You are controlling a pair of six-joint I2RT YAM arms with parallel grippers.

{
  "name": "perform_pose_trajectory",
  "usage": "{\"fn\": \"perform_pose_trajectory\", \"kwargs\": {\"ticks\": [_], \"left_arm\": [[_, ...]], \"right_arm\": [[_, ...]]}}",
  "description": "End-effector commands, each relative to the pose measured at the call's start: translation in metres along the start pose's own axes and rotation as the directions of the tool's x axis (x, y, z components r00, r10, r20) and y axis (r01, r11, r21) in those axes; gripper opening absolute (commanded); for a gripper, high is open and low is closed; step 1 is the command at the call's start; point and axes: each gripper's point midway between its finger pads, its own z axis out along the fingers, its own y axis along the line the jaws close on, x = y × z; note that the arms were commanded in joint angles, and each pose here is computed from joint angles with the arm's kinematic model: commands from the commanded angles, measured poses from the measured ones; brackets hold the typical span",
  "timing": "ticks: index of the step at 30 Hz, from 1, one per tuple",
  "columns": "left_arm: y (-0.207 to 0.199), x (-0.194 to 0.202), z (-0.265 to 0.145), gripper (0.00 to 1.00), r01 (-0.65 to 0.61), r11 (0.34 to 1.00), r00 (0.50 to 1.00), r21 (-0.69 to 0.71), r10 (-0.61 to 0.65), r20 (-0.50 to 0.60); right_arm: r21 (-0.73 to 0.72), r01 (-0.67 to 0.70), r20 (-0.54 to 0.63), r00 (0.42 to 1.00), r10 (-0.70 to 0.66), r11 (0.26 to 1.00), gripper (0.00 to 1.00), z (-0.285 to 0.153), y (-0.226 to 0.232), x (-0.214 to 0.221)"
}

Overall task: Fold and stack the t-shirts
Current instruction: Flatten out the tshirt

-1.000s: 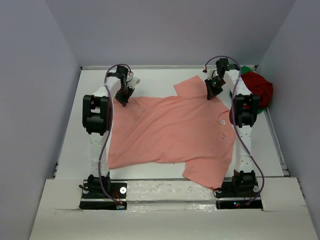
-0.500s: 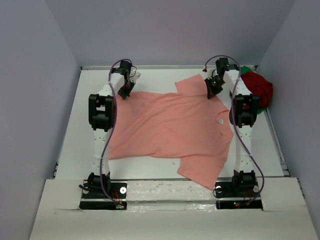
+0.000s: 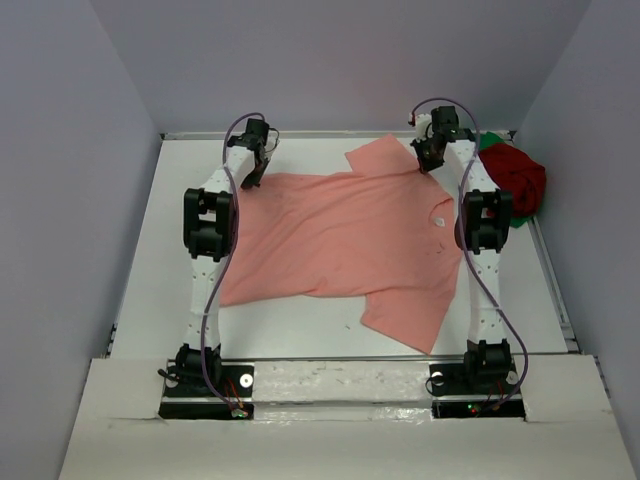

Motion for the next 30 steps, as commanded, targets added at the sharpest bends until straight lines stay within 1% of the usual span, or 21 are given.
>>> {"fn": "perform_pose_trajectory", "kwargs": {"ticks": [1, 6, 9, 10, 12, 13, 14, 15, 16, 17, 18, 19, 22, 23, 24, 25, 26, 27, 28, 29, 30], "left_arm": [[0.017, -0.021, -0.007, 0.00, 0.026, 0.993, 0.998, -0.113, -0.020, 0.057], [0.020, -0.044, -0.019, 0.00, 0.044, 0.987, 0.991, -0.154, -0.024, 0.129], [0.024, -0.055, -0.039, 0.00, 0.052, 0.984, 0.986, -0.173, -0.023, 0.164], [0.027, -0.058, -0.046, 0.00, 0.058, 0.982, 0.984, -0.181, -0.025, 0.177], [0.041, -0.065, -0.078, 0.00, 0.073, 0.977, 0.974, -0.202, -0.027, 0.223], [0.047, -0.069, -0.091, 0.00, 0.074, 0.974, 0.969, -0.214, -0.019, 0.248], [0.051, -0.071, -0.105, 0.00, 0.085, 0.972, 0.963, -0.217, -0.024, 0.269], [0.059, -0.070, -0.132, 0.00, 0.086, 0.971, 0.954, -0.225, -0.016, 0.298], [0.063, -0.068, -0.145, 0.00, 0.093, 0.969, 0.951, -0.227, -0.019, 0.307], [0.060, -0.057, -0.148, 0.00, 0.080, 0.974, 0.956, -0.211, -0.015, 0.293], [0.068, -0.054, -0.180, 0.00, 0.102, 0.973, 0.942, -0.209, -0.027, 0.335], [0.068, -0.048, -0.189, 0.00, 0.107, 0.974, 0.939, -0.201, -0.033, 0.343], [0.058, -0.010, -0.210, 0.32, 0.079, 0.990, 0.939, -0.118, -0.034, 0.343], [0.051, 0.002, -0.211, 0.31, 0.057, 0.995, 0.941, -0.081, -0.026, 0.338], [0.045, 0.030, -0.209, 0.31, 0.033, 0.997, 0.954, -0.063, -0.012, 0.300], [0.040, 0.045, -0.205, 0.31, 0.021, 0.999, 0.961, -0.043, -0.008, 0.277], [0.033, 0.060, -0.202, 0.42, 0.008, 1.000, 0.966, -0.015, -0.004, 0.257], [0.016, 0.091, -0.185, 0.49, -0.016, 0.999, 0.981, 0.033, 0.009, 0.192], [0.017, 0.102, -0.193, 0.51, -0.021, 0.999, 0.979, 0.041, 0.013, 0.204], [0.002, 0.129, -0.182, 0.53, -0.037, 0.996, 0.987, 0.086, 0.024, 0.157], [0.003, 0.139, -0.189, 0.62, -0.037, 0.995, 0.985, 0.088, 0.021, 0.172]], "right_arm": [[0.101, 0.053, 0.153, 0.986, -0.068, 0.993, 0.00, 0.000, -0.021, -0.046], [0.117, 0.066, 0.181, 0.980, -0.086, 0.991, 0.00, 0.001, -0.025, -0.054], [0.101, 0.067, 0.212, 0.973, -0.087, 0.993, 0.00, -0.021, -0.021, -0.065], [0.093, 0.068, 0.224, 0.971, -0.087, 0.993, 0.05, -0.030, -0.019, -0.068], [0.101, 0.075, 0.254, 0.962, -0.099, 0.992, 0.27, -0.063, -0.017, -0.079], [0.111, 0.077, 0.262, 0.959, -0.104, 0.991, 0.46, -0.075, -0.018, -0.083], [0.124, 0.077, 0.269, 0.957, -0.108, 0.989, 0.55, -0.089, -0.019, -0.086], [0.142, 0.066, 0.287, 0.952, -0.105, 0.988, 0.83, -0.117, -0.019, -0.091], [0.175, 0.054, 0.284, 0.953, -0.103, 0.983, 0.97, -0.132, -0.023, -0.090], [0.186, 0.049, 0.286, 0.953, -0.102, 0.981, 1.00, -0.146, -0.022, -0.089], [0.195, 0.044, 0.294, 0.951, -0.101, 0.980, 1.00, -0.174, -0.018, -0.084], [0.192, 0.044, 0.293, 0.951, -0.100, 0.980, 1.00, -0.174, -0.017, -0.084], [0.159, 0.015, 0.305, 0.950, -0.064, 0.987, 1.00, -0.231, 0.007, -0.055], [0.135, 0.015, 0.302, 0.952, -0.056, 0.991, 1.00, -0.239, 0.015, -0.046], [0.111, -0.016, 0.285, 0.958, -0.017, 0.994, 1.00, -0.245, 0.023, -0.033], [0.093, -0.019, 0.265, 0.964, -0.007, 0.995, 0.98, -0.250, 0.030, -0.020], [0.047, -0.011, 0.247, 0.969, -0.001, 0.999, 0.96, -0.253, 0.042, -0.008], [0.018, -0.017, 0.214, 0.977, 0.013, 1.000, 0.96, -0.259, 0.054, 0.013], [-0.014, -0.039, 0.171, 0.984, 0.041, 0.999, 0.89, -0.261, 0.064, 0.030], [-0.046, -0.042, 0.138, 0.989, 0.048, 0.998, 0.87, -0.264, 0.076, 0.053], [-0.088, -0.044, 0.109, 0.993, 0.054, 0.995, 0.83, -0.266, 0.087, 0.068]]}}
